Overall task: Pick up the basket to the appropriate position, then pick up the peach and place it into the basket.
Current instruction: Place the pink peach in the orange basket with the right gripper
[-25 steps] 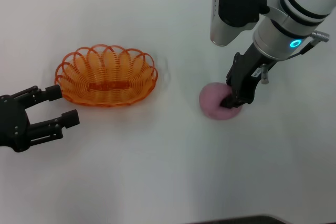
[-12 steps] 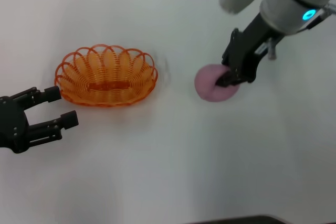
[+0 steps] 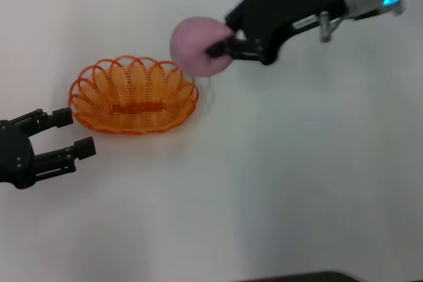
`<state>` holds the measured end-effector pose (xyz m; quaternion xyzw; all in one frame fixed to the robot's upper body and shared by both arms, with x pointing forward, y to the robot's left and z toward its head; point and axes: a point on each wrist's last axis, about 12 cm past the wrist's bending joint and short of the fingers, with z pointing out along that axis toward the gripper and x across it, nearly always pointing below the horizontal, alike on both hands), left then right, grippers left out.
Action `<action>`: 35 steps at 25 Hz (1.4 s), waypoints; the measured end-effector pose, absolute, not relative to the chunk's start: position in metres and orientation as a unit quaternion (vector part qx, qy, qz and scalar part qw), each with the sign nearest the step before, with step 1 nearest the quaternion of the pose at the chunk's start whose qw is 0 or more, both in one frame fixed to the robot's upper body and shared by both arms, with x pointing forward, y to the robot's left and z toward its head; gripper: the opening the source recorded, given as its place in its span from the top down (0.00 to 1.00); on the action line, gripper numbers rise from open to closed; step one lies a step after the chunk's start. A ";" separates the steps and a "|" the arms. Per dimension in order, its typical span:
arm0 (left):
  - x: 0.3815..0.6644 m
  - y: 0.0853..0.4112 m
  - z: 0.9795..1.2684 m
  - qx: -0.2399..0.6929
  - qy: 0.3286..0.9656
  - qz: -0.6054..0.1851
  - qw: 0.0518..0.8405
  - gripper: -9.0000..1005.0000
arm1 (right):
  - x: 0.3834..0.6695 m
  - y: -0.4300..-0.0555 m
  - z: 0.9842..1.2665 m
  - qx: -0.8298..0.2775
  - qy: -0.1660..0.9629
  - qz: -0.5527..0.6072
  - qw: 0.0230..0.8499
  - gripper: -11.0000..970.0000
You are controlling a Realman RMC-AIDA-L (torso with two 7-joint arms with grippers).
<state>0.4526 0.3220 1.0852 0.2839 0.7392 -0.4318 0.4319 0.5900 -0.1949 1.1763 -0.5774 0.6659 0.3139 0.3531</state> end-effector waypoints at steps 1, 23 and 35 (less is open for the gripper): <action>0.453 0.323 1.085 0.282 0.740 -0.429 0.434 0.16 | 0.588 -0.194 1.163 -0.563 0.659 0.328 0.375 0.83; 0.457 0.322 1.084 0.273 0.744 -0.429 0.433 0.16 | 0.550 -0.153 1.030 -0.493 0.644 0.318 0.491 0.92; 0.455 0.322 1.082 0.269 0.744 -0.432 0.432 0.16 | 0.543 -0.147 1.034 -0.451 0.633 0.337 0.531 0.91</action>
